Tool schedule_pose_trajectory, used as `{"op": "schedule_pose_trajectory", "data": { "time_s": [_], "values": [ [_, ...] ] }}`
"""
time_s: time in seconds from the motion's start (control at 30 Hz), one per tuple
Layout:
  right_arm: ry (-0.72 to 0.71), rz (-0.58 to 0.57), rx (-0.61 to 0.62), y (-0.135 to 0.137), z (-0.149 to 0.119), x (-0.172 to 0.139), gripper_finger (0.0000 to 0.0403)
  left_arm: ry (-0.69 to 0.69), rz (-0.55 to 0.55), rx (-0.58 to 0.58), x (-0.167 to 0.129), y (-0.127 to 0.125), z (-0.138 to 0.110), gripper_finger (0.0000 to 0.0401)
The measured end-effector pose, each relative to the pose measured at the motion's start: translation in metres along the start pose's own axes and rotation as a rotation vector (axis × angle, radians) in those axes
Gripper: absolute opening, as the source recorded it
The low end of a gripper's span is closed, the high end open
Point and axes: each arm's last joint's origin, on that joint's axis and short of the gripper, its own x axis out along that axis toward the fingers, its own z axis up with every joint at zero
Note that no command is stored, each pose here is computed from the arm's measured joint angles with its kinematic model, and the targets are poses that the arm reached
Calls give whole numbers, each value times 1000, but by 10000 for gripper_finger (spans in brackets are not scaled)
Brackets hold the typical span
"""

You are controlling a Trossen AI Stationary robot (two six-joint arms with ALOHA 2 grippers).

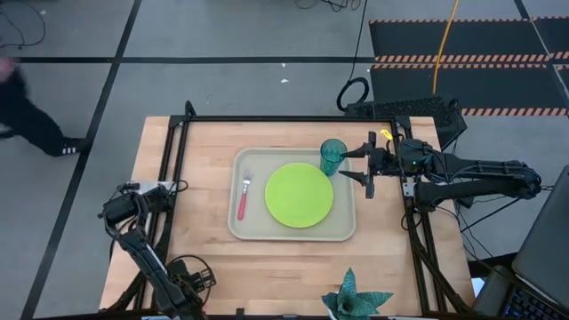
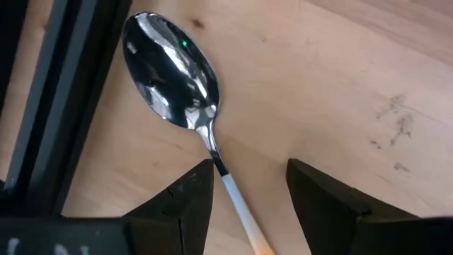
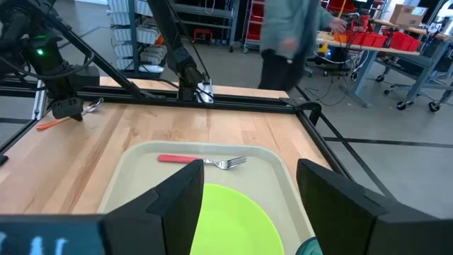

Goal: Pick and place plate/cup/fork/spoon on tray
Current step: Put the orange spoon on the light brown serving tray to the left of the light green plate

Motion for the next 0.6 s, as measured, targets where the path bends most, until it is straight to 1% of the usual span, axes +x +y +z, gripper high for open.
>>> {"op": "schedule_pose_trajectory", "data": {
  "time_s": [0.07, 0.13, 0.2, 0.37, 0.4, 0.47, 0.6],
  "values": [
    [0, 0, 0, 0, 0, 0, 219, 20, -19, 16, 7, -1, 1, 178],
    [0, 0, 0, 0, 0, 0, 219, 39, -31, 20, 14, -3, 2, 158],
    [0, 0, 0, 0, 0, 0, 219, 50, -45, 29, 19, -5, 3, 127],
    [0, 0, 0, 0, 0, 0, 219, 31, -99, 74, 16, -8, 2, 25],
    [0, 0, 0, 0, 0, 0, 219, 25, -109, 81, 15, -8, 2, 15],
    [0, 0, 0, 0, 0, 0, 219, 16, -137, 93, 14, -10, 1, 13],
    [-9, -1, 1, 0, 1, 0, 219, 13, -141, 111, 12, -16, 1, 14]
  ]
}}
